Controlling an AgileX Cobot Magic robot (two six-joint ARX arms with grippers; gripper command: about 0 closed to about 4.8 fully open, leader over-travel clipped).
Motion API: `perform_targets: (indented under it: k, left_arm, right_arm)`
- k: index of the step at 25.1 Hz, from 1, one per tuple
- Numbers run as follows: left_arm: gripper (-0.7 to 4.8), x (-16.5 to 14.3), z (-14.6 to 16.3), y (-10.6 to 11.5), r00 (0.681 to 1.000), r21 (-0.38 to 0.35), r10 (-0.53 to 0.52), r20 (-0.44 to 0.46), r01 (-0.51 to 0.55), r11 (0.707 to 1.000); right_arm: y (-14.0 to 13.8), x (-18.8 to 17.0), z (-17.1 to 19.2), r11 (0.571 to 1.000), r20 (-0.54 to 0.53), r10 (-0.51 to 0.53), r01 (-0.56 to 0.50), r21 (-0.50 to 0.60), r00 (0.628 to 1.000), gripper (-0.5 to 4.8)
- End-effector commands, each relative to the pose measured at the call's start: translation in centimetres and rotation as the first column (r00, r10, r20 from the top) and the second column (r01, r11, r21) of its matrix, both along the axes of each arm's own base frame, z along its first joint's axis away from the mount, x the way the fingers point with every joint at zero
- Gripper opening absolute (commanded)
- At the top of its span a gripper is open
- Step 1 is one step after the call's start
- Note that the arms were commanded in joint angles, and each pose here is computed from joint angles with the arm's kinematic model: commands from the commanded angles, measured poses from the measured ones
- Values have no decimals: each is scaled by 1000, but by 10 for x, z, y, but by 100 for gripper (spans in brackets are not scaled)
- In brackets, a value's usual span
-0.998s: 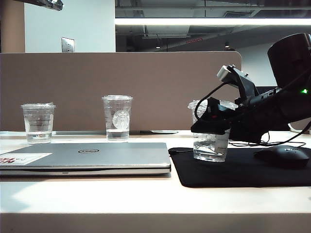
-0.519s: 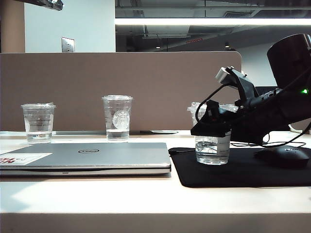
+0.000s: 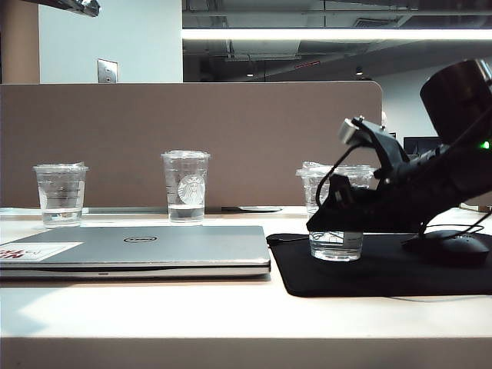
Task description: Pick up the coffee cup on the right and place it on the right side of the laptop.
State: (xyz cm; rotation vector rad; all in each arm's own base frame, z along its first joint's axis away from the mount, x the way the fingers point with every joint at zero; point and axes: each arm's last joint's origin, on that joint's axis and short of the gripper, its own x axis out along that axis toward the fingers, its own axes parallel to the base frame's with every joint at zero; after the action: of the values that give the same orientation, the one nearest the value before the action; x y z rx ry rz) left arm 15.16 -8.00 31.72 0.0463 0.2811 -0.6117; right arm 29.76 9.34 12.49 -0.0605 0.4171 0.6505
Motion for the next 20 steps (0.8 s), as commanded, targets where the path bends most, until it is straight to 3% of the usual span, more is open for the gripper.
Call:
perform_targets:
  k: [1,7,14,20]
  left_arm:
    - [-5,0,4,0,1000,-12,-1,16,1,1000]
    - [-5,0,4,0,1000,-11,-1,15,1,1000]
    - [-5,0,4,0,1000,-12,-1,15,1,1000]
    - [-5,0,4,0,1000,-12,-2,15,2,1000]
  right_arm:
    - [-1,-1,14,1000,36,-11,11,-1,999,479]
    - [-3,-9,29,999,18,-22,22,-29,1000,479]
    - [-9,-24,41,996,-75,-51,45,-82,996,479]
    - [-13,-36,54,989,-77,-59,47,-140,995,479]
